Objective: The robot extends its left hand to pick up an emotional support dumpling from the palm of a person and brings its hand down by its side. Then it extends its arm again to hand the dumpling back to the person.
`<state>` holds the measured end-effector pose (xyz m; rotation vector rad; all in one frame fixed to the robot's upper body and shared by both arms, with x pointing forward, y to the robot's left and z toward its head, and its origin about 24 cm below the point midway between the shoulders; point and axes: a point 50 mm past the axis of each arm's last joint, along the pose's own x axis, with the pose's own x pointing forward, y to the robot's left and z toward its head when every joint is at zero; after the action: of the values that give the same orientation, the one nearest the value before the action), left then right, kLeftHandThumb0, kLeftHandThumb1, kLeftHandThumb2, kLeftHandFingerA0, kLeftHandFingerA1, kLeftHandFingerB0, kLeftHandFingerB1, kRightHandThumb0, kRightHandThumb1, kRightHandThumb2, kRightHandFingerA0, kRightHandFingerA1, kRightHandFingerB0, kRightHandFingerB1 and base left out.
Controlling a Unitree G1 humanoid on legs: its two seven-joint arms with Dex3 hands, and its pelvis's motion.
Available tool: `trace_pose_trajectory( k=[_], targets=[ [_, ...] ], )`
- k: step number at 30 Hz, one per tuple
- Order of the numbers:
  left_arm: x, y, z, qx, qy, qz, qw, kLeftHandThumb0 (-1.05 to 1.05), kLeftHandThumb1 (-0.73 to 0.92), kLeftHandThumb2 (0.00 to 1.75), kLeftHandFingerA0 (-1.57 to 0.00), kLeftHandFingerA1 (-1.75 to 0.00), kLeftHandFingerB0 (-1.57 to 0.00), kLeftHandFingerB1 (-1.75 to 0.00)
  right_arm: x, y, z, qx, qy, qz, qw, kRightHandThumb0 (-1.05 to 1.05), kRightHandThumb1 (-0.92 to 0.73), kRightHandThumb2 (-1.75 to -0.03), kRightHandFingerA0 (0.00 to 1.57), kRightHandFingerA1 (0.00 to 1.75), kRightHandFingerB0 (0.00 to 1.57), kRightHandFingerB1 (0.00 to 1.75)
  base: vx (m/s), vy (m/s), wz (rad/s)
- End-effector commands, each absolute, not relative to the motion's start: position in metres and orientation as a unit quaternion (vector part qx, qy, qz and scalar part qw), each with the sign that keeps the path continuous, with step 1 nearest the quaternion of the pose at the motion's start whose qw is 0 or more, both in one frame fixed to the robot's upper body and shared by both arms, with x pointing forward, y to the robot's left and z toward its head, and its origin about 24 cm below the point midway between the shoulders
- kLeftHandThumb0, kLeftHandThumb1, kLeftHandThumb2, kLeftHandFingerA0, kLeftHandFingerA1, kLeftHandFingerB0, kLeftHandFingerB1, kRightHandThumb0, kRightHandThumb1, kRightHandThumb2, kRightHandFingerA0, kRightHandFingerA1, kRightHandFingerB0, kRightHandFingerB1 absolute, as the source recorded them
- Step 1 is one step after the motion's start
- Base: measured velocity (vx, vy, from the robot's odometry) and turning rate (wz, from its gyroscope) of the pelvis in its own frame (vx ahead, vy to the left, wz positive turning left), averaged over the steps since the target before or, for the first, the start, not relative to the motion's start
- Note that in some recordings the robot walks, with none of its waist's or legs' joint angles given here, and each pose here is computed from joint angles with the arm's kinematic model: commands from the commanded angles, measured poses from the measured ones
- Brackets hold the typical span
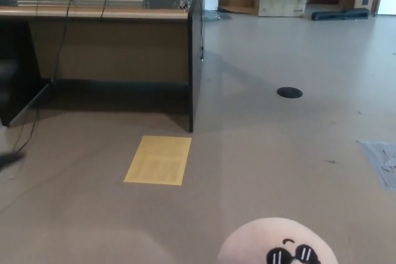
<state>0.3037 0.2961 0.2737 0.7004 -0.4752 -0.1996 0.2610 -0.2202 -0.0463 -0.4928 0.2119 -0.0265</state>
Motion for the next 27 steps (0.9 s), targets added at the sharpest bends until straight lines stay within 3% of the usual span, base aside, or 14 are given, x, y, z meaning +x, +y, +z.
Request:
trace_pose_trajectory(
  k=[1,2,3,4,5,6,11,12,21,23,24,25,26,27],
  targets=[
    [0.280,0.223,0.373,0.458,-0.236,-0.290,0.807,-0.55,0.38,0.53,-0.02,-0.25,0.00,-0.26,0.270,-0.226,-0.033,-0.243,0.064,-0.028,0.967,-0.58,-0.59,-0.89,0.63,0.64,0.29,0.47,0.00,0.000,0.00],
    [0.279,0.216,0.378,0.462,-0.238,-0.299,0.800,-0.43,0.29,0.72,0.00,-0.21,0.00,-0.28,0.270,-0.225,-0.033,-0.243,0.064,-0.027,0.967,-0.58,-0.59,-0.89,0.63,0.64,0.30,0.47,0.00,0.000,0.00],
    [0.277,0.208,0.384,0.467,-0.240,-0.310,0.792,-0.43,0.29,0.72,0.00,-0.21,0.00,-0.28,0.270,-0.225,-0.033,-0.243,0.064,-0.027,0.967,-0.58,-0.59,-0.89,0.63,0.64,0.30,0.47,0.00,0.000,0.00],
    [0.272,0.186,0.395,0.495,-0.252,-0.334,0.762,-0.53,0.35,0.52,-0.11,-0.28,-0.01,-0.26,0.270,-0.224,-0.034,-0.247,0.066,-0.026,0.966,-0.53,-0.72,-0.62,0.66,0.51,0.35,0.34,0.00,0.000,0.00],
    [0.271,0.183,0.397,0.498,-0.253,-0.336,0.758,-0.53,0.35,0.52,-0.11,-0.28,-0.01,-0.26,0.270,-0.224,-0.034,-0.247,0.066,-0.025,0.966,-0.53,-0.72,-0.62,0.66,0.51,0.35,0.34,0.00,0.000,0.00],
    [0.270,0.175,0.400,0.503,-0.257,-0.347,0.748,-0.42,0.26,0.73,-0.01,-0.36,0.00,-0.29,0.269,-0.224,-0.034,-0.249,0.066,-0.025,0.966,-0.53,-0.72,-0.62,0.65,0.51,0.35,0.34,0.00,0.000,0.00],
    [0.254,0.122,0.394,0.552,-0.255,-0.438,0.662,-0.54,0.30,0.77,0.00,-0.22,0.00,-0.16,0.265,-0.224,-0.037,-0.253,0.068,-0.025,0.965,-0.53,-0.72,-0.62,0.65,0.51,0.35,0.34,0.00,0.000,0.00],
    [0.249,0.114,0.394,0.569,-0.250,-0.454,0.639,-0.59,0.33,0.78,0.00,-0.18,0.00,-0.12,0.266,-0.225,-0.037,-0.255,0.069,-0.026,0.964,-0.59,-0.59,-0.90,0.60,0.63,0.29,0.48,0.00,0.000,0.00],
    [0.233,0.062,0.388,0.642,-0.161,-0.539,0.522,-0.64,0.39,0.83,0.00,-0.04,0.00,-0.06,0.272,-0.225,-0.032,-0.263,0.063,-0.020,0.962,-0.61,-0.59,-0.90,0.57,0.60,0.29,0.48,0.00,0.000,0.00],
    [0.233,0.061,0.388,0.643,-0.158,-0.539,0.520,-0.64,0.39,0.83,0.00,-0.04,0.00,-0.06,0.272,-0.225,-0.032,-0.263,0.063,-0.019,0.963,-0.61,-0.59,-0.90,0.57,0.60,0.29,0.48,0.00,0.000,0.00],
    [0.231,0.049,0.383,0.648,-0.153,-0.552,0.502,-0.61,0.38,0.83,0.00,-0.09,0.00,-0.05,0.271,-0.224,-0.033,-0.260,0.066,-0.019,0.963,-0.55,-0.73,-0.62,0.62,0.48,0.34,0.34,0.00,0.000,0.00],
    [0.229,0.042,0.381,0.651,-0.151,-0.557,0.493,-0.83,0.34,0.60,0.00,-0.02,0.00,-0.03,0.271,-0.224,-0.034,-0.257,0.067,-0.019,0.964,-0.59,-0.59,-0.89,0.57,0.61,0.28,0.47,0.00,0.000,0.00],
    [0.228,0.039,0.380,0.652,-0.151,-0.558,0.491,-0.83,0.34,0.60,0.00,-0.02,0.00,-0.03,0.271,-0.224,-0.034,-0.255,0.068,-0.020,0.964,-0.59,-0.59,-0.89,0.57,0.61,0.28,0.47,0.00,0.000,0.00],
    [0.227,0.035,0.378,0.651,-0.156,-0.561,0.487,-0.83,0.34,0.57,0.00,0.00,0.00,0.00,0.271,-0.223,-0.034,-0.258,0.068,-0.020,0.963,-0.54,-0.72,-0.62,0.61,0.49,0.31,0.34,0.00,0.000,0.00]
  ],
)
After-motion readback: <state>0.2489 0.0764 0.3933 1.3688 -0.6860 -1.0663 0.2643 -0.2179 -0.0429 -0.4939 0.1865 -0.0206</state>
